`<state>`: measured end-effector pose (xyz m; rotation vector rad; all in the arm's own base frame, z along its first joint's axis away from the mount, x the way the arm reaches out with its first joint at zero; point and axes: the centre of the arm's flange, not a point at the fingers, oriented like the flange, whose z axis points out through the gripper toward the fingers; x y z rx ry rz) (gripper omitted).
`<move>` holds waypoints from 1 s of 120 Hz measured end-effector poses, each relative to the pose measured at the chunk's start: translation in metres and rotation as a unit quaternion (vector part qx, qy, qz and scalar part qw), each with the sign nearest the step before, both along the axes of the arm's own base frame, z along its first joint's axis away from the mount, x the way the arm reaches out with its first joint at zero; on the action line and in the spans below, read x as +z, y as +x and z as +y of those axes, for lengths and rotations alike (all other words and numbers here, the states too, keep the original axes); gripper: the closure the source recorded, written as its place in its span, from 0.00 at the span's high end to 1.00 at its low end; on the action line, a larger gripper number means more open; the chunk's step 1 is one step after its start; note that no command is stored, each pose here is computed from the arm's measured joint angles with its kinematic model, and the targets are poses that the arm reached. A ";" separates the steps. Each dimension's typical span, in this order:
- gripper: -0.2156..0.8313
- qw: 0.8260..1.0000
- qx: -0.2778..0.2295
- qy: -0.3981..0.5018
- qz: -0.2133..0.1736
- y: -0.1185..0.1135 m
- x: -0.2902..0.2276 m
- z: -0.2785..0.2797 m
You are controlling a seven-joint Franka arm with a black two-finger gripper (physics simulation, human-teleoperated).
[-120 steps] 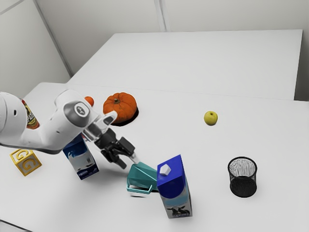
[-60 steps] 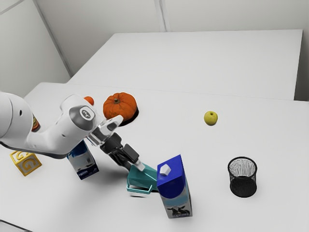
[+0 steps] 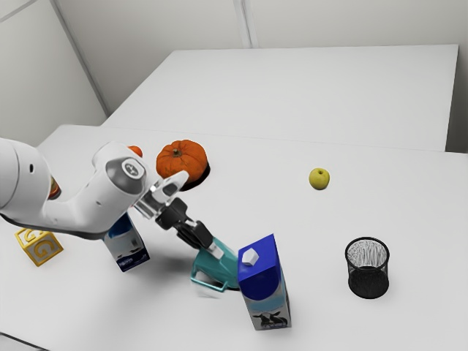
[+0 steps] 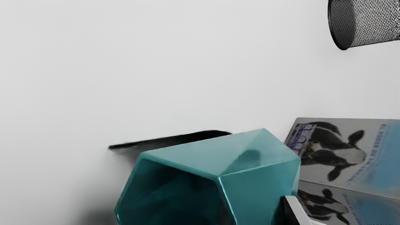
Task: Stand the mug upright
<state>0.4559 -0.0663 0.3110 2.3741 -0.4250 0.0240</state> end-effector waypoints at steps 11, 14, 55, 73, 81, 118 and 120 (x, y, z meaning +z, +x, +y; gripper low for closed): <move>0.13 1.000 -0.015 -0.001 -0.011 -0.002 0.008 -0.010; 0.12 1.000 -0.019 -0.001 -0.013 -0.002 0.010 -0.013; 0.06 0.998 -0.049 0.010 -0.047 0.001 0.034 -0.030; 0.05 0.991 -0.090 0.064 -0.081 0.012 0.061 -0.031; 0.05 0.985 -0.109 0.101 -0.092 0.019 0.070 -0.027; 0.05 0.947 -0.145 0.267 -0.104 0.038 0.084 0.001; 0.05 0.946 -0.143 0.272 -0.102 0.038 0.083 0.002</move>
